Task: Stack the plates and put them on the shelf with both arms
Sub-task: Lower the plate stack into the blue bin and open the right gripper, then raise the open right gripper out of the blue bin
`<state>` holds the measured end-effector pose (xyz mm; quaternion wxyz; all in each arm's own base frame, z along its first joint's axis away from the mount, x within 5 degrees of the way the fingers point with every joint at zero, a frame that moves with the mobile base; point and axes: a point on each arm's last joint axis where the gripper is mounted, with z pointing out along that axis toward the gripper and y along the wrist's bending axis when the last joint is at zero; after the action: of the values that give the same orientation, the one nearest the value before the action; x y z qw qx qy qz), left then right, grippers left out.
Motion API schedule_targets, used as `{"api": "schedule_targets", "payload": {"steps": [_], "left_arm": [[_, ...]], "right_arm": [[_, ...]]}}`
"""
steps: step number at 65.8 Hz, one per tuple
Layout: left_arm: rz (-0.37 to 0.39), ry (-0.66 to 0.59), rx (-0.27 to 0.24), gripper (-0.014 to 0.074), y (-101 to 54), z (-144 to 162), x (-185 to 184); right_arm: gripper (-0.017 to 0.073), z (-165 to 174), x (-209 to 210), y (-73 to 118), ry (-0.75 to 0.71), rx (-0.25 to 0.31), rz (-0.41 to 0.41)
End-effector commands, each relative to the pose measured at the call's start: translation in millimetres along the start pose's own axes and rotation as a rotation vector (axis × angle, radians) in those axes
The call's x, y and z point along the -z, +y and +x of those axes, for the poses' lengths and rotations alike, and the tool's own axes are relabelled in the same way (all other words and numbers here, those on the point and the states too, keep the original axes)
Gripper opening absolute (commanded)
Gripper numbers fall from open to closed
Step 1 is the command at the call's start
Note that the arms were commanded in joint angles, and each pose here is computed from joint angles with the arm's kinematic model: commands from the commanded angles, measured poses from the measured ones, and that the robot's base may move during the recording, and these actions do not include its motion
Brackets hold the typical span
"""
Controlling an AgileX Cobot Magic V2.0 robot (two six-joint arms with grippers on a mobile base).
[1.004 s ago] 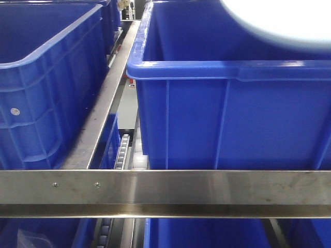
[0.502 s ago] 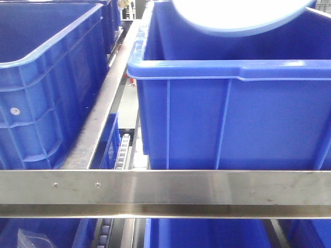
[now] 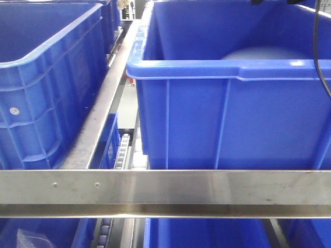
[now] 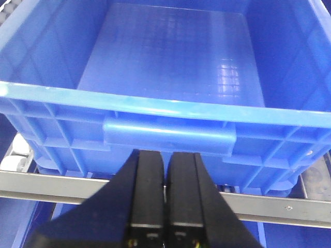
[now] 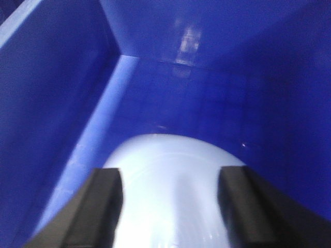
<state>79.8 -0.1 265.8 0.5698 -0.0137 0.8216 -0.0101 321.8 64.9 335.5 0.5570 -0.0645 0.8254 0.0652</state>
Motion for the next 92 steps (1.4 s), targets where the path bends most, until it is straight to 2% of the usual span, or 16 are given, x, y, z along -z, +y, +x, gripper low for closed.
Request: {"api": "schedule_targets", "payload": {"steps": [1, 9, 16, 21, 25, 37, 50, 87, 92], "left_arm": [[0.008, -0.087, 0.005, 0.0083, -0.9, -15.2, 1.7], [0.008, -0.087, 0.005, 0.0083, -0.9, -15.2, 1.7], [0.008, -0.087, 0.005, 0.0083, -0.9, -15.2, 1.7], [0.008, -0.087, 0.005, 0.0083, -0.9, -15.2, 1.7], [0.008, -0.087, 0.005, 0.0083, -0.9, -15.2, 1.7], [0.008, -0.087, 0.005, 0.0083, -0.9, -15.2, 1.7], [0.008, -0.087, 0.005, 0.0083, -0.9, -15.2, 1.7], [0.008, -0.087, 0.005, 0.0083, -0.9, -15.2, 1.7], [0.008, -0.087, 0.005, 0.0083, -0.9, -15.2, 1.7]], "right_arm": [[0.0497, -29.6, 27.9, -0.1, -0.180, 0.008, -0.005], [0.0375, -19.5, 49.6, -0.5, -0.199, 0.008, -0.007], [0.0206, -0.7, 72.8, -1.2, -0.201, 0.008, -0.007], [0.0037, 20.9, 89.4, -2.0, -0.192, 0.009, -0.008], [0.0065, 35.3, 106.7, -2.4, -0.227, 0.009, -0.011], [0.0056, 81.2, 146.5, -3.5, -0.376, 0.009, -0.024], [0.0056, 114.3, 164.9, -4.5, -0.440, 0.009, -0.030], [0.0056, 117.1, 168.6, -4.6, -0.449, 0.009, -0.030], [0.0056, 117.6, 179.7, -5.9, -0.468, 0.008, -0.020]]}}
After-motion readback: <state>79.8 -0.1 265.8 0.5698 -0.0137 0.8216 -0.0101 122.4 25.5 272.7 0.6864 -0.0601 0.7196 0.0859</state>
